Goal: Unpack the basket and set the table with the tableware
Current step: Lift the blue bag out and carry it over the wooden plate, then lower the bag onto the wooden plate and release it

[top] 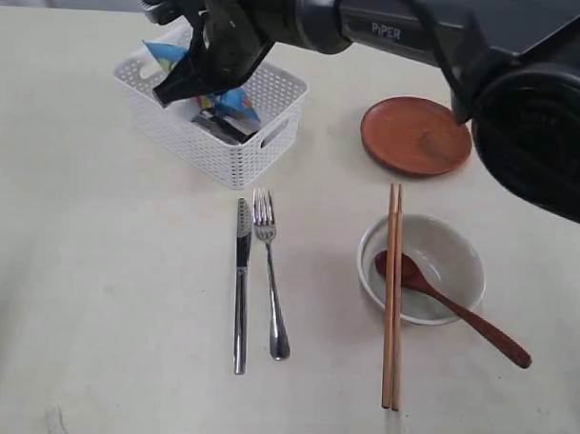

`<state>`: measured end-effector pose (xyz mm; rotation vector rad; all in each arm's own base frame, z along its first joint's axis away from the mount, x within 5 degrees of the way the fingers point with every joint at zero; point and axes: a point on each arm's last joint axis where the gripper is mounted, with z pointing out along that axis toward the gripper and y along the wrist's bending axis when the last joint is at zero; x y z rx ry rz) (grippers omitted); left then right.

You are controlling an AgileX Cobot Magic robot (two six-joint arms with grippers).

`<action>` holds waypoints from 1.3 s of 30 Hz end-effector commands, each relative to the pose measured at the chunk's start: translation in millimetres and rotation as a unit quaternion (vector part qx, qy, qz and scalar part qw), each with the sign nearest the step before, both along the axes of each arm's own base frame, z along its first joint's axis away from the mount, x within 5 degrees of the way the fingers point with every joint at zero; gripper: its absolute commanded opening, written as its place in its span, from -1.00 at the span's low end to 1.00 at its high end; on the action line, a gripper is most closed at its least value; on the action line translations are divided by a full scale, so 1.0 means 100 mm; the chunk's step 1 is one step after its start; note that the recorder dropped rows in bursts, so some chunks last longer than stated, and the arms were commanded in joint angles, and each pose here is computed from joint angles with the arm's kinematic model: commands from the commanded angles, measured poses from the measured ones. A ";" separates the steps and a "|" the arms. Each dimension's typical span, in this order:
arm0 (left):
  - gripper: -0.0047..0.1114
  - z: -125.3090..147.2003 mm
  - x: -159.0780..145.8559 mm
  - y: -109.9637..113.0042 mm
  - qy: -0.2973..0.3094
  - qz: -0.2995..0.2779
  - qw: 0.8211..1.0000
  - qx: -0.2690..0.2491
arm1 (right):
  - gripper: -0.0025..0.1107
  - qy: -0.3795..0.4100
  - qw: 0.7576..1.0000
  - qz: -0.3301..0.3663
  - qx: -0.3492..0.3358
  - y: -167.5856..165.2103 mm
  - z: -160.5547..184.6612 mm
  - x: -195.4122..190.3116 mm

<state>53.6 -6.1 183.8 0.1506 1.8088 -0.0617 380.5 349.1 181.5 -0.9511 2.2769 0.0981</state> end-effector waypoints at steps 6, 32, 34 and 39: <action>-0.92 0.00 0.00 -0.01 -0.005 -0.004 1.000 -0.003 | -0.96 -0.027 0.999 -0.018 -0.003 -0.23 0.81 -0.16; -0.92 0.00 0.00 -0.01 -0.005 -0.004 1.000 -0.003 | -0.96 0.099 0.963 -0.250 -0.022 -2.64 0.72 -0.28; -0.92 0.00 0.00 -0.01 -0.005 -0.004 1.000 -0.003 | -0.96 0.102 0.962 -0.252 -0.023 -2.65 0.62 -0.23; -0.92 0.00 0.00 -0.01 -0.005 -0.004 1.000 -0.003 | -0.96 0.069 0.971 -0.230 -0.007 -2.55 0.48 -0.08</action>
